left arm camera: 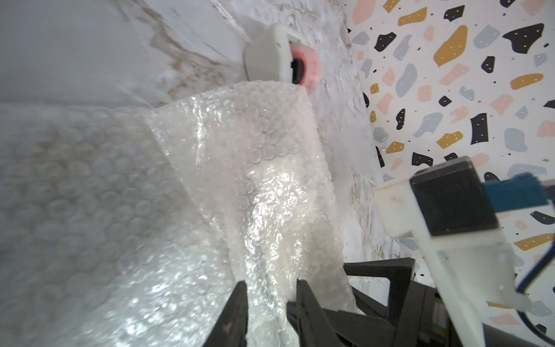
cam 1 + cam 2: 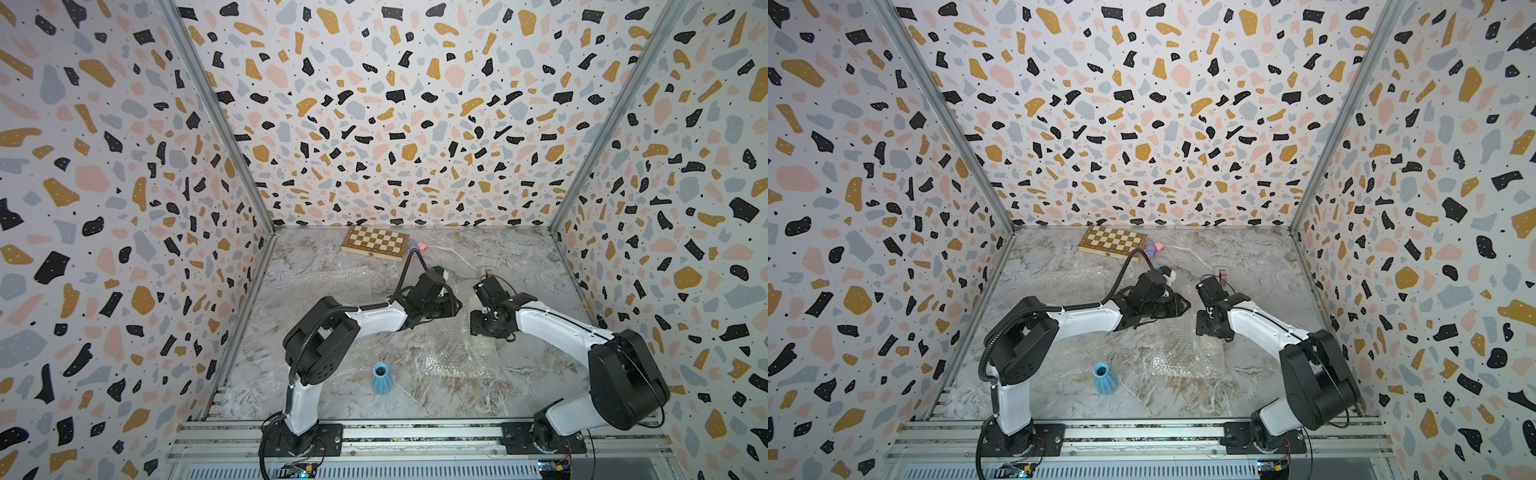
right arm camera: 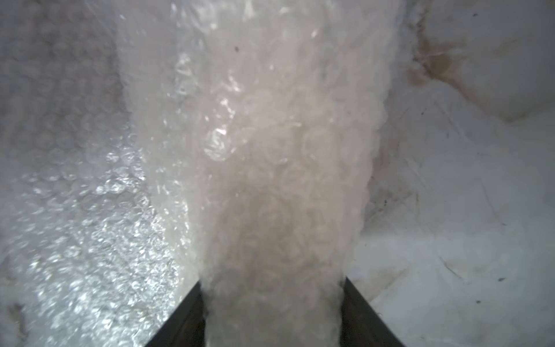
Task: Wrap vases in bubble wrap
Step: Wrap the vase in bubble wrap.
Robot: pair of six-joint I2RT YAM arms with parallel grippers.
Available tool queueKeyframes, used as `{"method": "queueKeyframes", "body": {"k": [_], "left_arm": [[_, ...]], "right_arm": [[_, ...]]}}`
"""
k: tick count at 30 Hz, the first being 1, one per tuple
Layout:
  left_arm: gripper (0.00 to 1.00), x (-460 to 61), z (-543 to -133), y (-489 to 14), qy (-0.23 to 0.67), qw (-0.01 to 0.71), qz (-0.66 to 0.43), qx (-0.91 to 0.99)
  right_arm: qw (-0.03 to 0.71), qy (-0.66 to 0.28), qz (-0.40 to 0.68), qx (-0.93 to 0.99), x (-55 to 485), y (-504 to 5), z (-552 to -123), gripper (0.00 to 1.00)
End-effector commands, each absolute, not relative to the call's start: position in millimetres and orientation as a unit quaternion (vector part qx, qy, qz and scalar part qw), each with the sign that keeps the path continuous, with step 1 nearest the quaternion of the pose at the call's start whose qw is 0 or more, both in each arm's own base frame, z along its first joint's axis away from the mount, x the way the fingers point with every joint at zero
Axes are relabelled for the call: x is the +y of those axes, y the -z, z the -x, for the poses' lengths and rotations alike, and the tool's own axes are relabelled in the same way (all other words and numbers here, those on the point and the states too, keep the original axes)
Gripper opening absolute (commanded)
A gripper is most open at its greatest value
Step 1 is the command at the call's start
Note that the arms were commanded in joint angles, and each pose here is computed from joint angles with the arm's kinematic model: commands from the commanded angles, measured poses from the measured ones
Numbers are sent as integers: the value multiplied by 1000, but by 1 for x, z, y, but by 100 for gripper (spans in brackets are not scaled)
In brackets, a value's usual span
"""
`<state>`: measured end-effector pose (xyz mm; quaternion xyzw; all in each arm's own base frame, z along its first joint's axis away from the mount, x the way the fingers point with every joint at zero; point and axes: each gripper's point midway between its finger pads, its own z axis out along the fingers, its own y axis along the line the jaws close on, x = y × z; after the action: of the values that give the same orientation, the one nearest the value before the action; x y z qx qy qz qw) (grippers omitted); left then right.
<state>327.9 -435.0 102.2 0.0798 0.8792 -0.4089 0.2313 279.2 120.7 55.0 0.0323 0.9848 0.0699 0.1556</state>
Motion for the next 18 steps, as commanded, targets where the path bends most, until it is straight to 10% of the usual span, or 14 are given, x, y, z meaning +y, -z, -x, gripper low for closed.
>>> {"method": "queueKeyframes", "body": {"k": [1, 18], "left_arm": [[28, -440, -323, -83, 391, 217, -82, 891], [21, -479, -321, -49, 365, 205, -106, 902]], "right_arm": [[163, -190, -6, 968, 134, -67, -279, 58], [158, -273, -75, 946, 90, -58, -278, 61]]}}
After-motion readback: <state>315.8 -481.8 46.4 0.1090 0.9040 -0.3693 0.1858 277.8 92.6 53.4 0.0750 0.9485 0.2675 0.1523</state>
